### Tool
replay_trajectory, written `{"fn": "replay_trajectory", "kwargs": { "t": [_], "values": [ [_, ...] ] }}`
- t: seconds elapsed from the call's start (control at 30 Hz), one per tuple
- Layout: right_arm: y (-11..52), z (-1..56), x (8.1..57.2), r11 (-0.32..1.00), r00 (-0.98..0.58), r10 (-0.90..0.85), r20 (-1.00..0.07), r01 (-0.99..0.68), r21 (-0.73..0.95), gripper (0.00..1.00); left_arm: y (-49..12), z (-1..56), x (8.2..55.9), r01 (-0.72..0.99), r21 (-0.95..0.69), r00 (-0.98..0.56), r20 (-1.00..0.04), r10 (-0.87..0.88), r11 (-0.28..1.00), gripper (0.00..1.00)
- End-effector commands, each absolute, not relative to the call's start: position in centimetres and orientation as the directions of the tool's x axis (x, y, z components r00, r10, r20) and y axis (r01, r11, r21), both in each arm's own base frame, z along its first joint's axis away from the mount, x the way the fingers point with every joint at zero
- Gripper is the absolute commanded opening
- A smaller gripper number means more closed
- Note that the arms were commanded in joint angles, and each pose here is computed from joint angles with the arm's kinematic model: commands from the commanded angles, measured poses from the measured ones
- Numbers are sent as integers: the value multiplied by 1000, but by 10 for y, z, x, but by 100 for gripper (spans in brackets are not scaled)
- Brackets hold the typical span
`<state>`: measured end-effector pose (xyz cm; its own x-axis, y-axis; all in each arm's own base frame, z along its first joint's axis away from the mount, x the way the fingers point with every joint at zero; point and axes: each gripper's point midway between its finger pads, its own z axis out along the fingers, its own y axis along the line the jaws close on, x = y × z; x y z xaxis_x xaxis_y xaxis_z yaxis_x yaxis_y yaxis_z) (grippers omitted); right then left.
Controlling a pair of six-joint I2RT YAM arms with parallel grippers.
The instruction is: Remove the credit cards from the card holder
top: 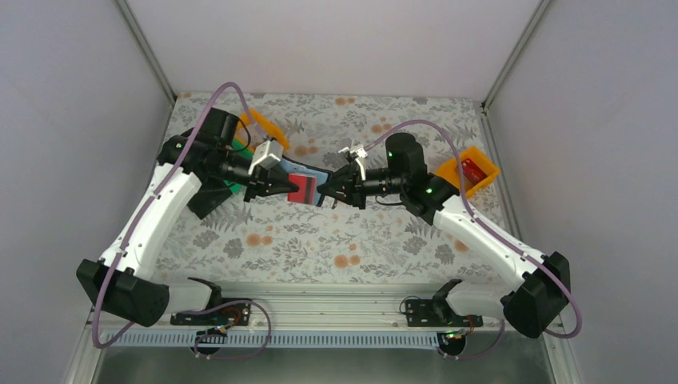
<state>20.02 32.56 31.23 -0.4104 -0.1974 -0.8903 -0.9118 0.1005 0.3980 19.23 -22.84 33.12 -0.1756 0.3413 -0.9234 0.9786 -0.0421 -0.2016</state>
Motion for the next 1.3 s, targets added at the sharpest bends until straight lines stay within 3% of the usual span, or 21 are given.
{"fn": "replay_trajectory", "kwargs": {
  "t": [0.0, 0.07, 0.13, 0.2, 0.37, 0.5, 0.87, 1.0, 1.27],
  "values": [
    [325, 326, 201, 83, -368, -169, -915, -930, 358, 9, -229, 342, 186, 982, -167, -133, -946, 296, -91, 2],
    [324, 328, 200, 82, -360, -167, -918, -933, 351, 4, -229, 341, 186, 982, -167, -133, -943, 306, -88, 7],
    [322, 332, 198, 74, -344, -164, -925, -939, 336, 4, -226, 340, 185, 982, -165, -130, -940, 315, -89, 28],
    [321, 334, 197, 75, -334, -163, -928, -942, 326, 4, -221, 341, 184, 983, -163, -129, -943, 307, -88, 31],
    [322, 334, 197, 58, -331, -168, -929, -944, 325, 4, -220, 337, 185, 980, -176, -140, -945, 295, -98, 19],
    [322, 334, 196, 50, -335, -175, -926, -942, 331, 4, -221, 337, 186, 976, -186, -146, -944, 294, -113, 4],
    [316, 326, 200, 77, -347, -188, -919, -938, 339, 4, -214, 332, 190, 981, -179, -147, -935, 324, -73, 3],
    [314, 326, 200, 74, -354, -190, -916, -935, 346, 4, -214, 331, 190, 981, -181, -149, -933, 328, -72, 8],
    [311, 326, 201, 87, -361, -193, -912, -932, 351, 4, -213, 335, 194, 982, -176, -147, -937, 318, -65, 2]
  ]
}}
